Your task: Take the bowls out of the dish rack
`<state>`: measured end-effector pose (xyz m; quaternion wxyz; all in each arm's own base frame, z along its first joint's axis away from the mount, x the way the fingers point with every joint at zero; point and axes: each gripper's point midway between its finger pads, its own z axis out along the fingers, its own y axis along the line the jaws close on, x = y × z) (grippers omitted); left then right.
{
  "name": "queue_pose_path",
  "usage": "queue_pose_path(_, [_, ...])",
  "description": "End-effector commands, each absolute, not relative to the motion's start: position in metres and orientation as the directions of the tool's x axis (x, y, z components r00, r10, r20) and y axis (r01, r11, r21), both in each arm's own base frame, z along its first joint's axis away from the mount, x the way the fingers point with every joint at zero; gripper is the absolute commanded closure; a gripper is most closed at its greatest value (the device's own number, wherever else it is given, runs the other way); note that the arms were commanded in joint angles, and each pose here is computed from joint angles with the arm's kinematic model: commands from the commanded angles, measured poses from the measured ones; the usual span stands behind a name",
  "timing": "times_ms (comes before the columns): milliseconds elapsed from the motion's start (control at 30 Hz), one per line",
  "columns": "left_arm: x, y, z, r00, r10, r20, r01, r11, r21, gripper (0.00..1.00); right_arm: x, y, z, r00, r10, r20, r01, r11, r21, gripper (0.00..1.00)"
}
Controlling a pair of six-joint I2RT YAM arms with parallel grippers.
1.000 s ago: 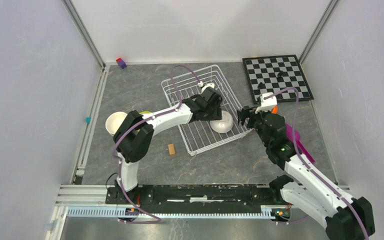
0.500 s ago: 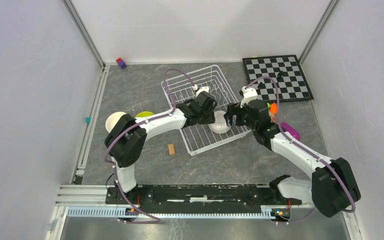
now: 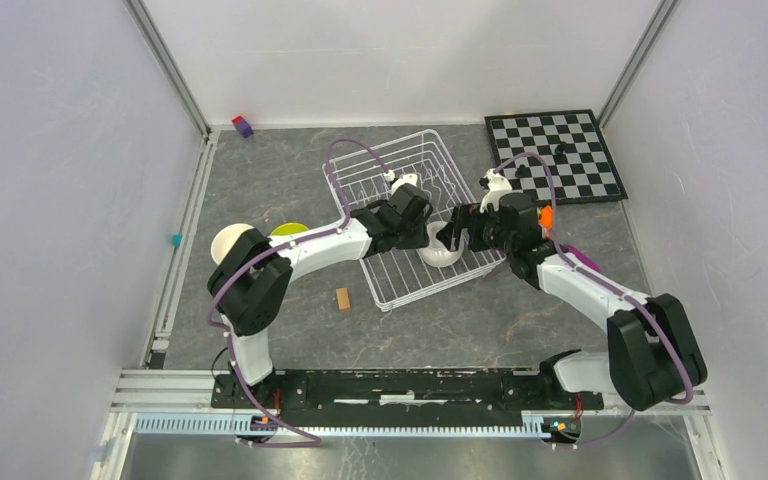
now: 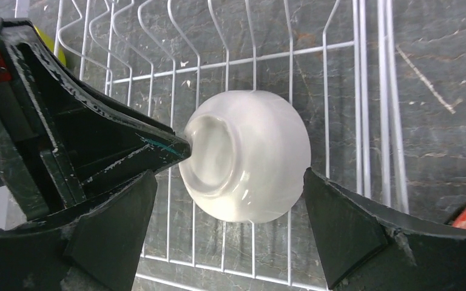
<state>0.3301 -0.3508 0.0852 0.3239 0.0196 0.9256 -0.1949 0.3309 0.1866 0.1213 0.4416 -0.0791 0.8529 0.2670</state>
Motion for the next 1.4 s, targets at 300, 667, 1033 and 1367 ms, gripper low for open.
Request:
queue_pose_path(300, [0.316, -0.311, 0.052, -0.818, -0.006, -0.575, 0.145, 0.965, -0.217, 0.65, 0.348, 0.192, 0.134, -0.573, 0.166, -0.802, -0.369, 0.822, 0.434, 0.05])
queue_pose_path(667, [0.319, -0.308, 0.041, -0.835, -0.009, -0.551, 0.138, 0.965, -0.224, 0.66, 0.341, 0.216, 0.128, -0.613, 0.187, -0.768, -0.448, 0.719, 0.532, 0.17])
queue_pose_path(1033, [0.323, -0.306, 0.088, -0.781, -0.014, -0.624, 0.201, 0.941, -0.273, 0.61, 0.331, 0.242, 0.132, -0.65, 0.191, -0.736, -0.544, 0.559, 0.626, 0.39])
queue_pose_path(1367, [0.324, -0.296, 0.134, -0.73, -0.021, -0.683, 0.22, 0.939, -0.264, 0.57, 0.324, 0.257, 0.134, -0.681, 0.192, -0.706, -0.578, 0.45, 0.68, 0.8])
